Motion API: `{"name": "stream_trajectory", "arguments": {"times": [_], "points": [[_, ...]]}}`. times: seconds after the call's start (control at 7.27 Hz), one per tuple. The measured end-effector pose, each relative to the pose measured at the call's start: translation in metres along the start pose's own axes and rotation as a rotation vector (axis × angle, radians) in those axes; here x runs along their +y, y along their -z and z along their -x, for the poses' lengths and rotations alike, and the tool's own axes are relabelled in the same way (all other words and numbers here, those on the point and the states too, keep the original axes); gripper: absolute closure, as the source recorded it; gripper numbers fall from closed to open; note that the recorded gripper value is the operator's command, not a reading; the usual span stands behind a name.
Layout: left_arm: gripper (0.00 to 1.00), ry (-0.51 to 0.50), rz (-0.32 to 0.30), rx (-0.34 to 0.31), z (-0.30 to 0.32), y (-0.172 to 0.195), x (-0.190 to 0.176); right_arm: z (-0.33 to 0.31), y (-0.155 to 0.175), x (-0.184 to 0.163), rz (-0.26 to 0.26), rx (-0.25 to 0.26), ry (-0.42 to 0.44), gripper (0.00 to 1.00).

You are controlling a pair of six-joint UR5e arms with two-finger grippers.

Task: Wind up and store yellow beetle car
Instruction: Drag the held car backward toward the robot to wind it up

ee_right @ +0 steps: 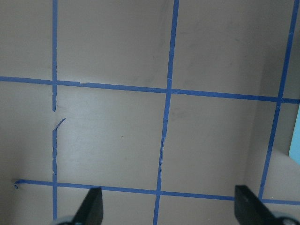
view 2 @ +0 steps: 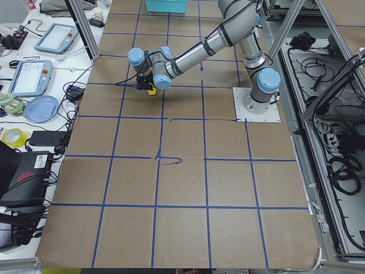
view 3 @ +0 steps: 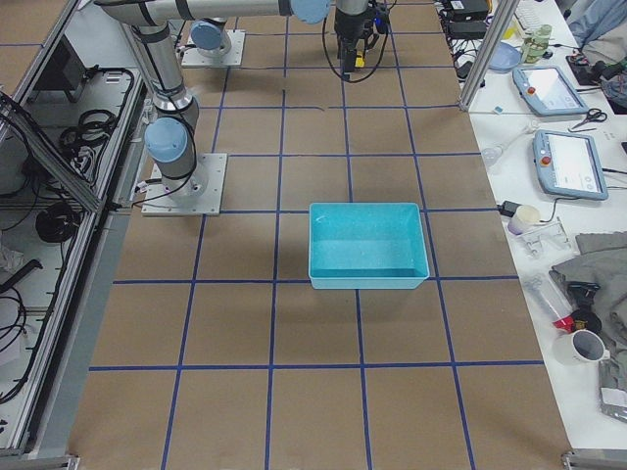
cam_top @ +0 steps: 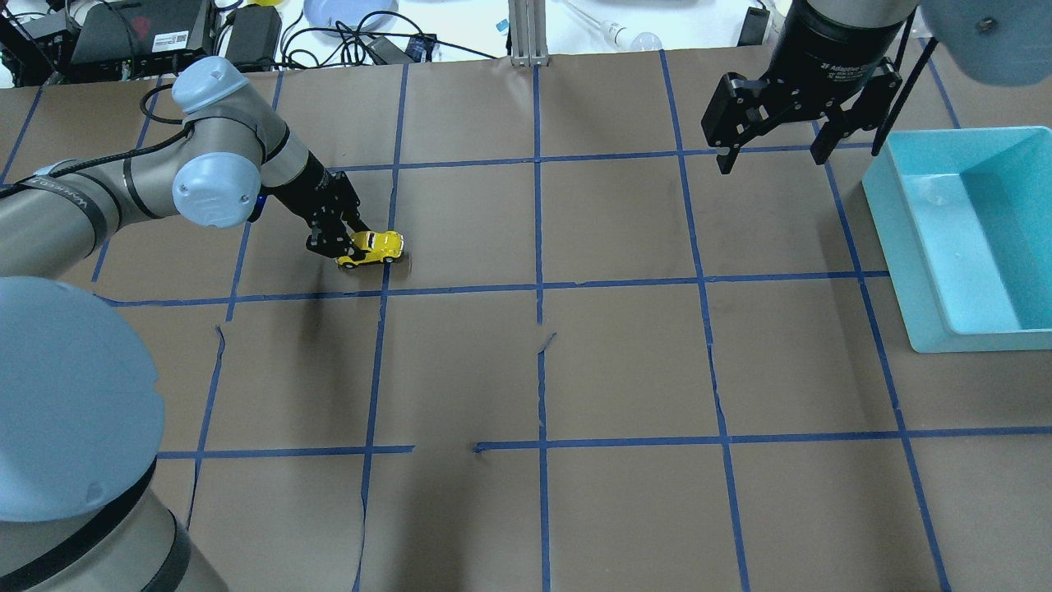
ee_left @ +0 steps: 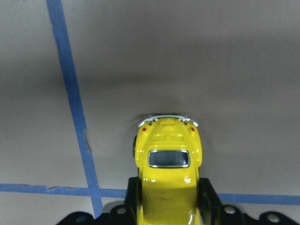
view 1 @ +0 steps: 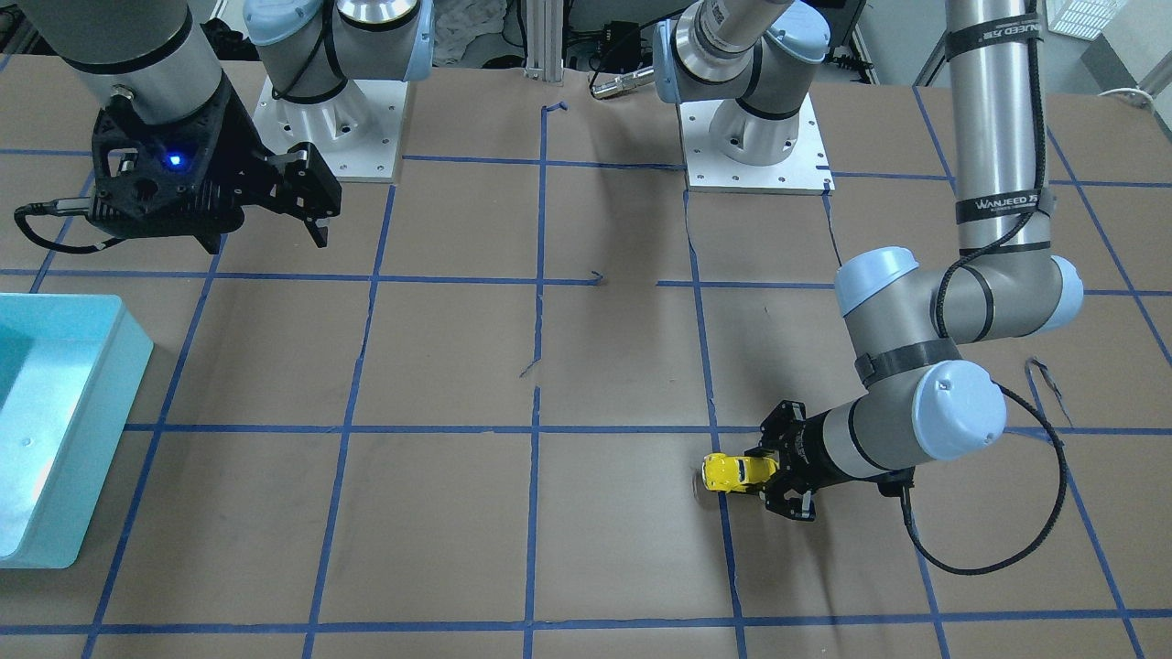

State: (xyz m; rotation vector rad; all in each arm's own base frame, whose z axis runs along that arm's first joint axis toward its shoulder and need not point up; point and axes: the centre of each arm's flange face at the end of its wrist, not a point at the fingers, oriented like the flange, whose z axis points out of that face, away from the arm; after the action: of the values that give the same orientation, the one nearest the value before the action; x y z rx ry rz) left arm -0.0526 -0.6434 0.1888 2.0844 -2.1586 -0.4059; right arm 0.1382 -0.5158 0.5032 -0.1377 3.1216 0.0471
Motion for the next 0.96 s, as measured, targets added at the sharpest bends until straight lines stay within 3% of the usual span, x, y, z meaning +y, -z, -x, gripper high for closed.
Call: {"name": "stream_trajectory", "arguments": {"times": [0.96], "points": [[1.0,-0.04,-0.004,0.0,0.001,0.005,-0.039,0.0,0.003,0.002,-0.004,0.0,0.0,0.0]]}}
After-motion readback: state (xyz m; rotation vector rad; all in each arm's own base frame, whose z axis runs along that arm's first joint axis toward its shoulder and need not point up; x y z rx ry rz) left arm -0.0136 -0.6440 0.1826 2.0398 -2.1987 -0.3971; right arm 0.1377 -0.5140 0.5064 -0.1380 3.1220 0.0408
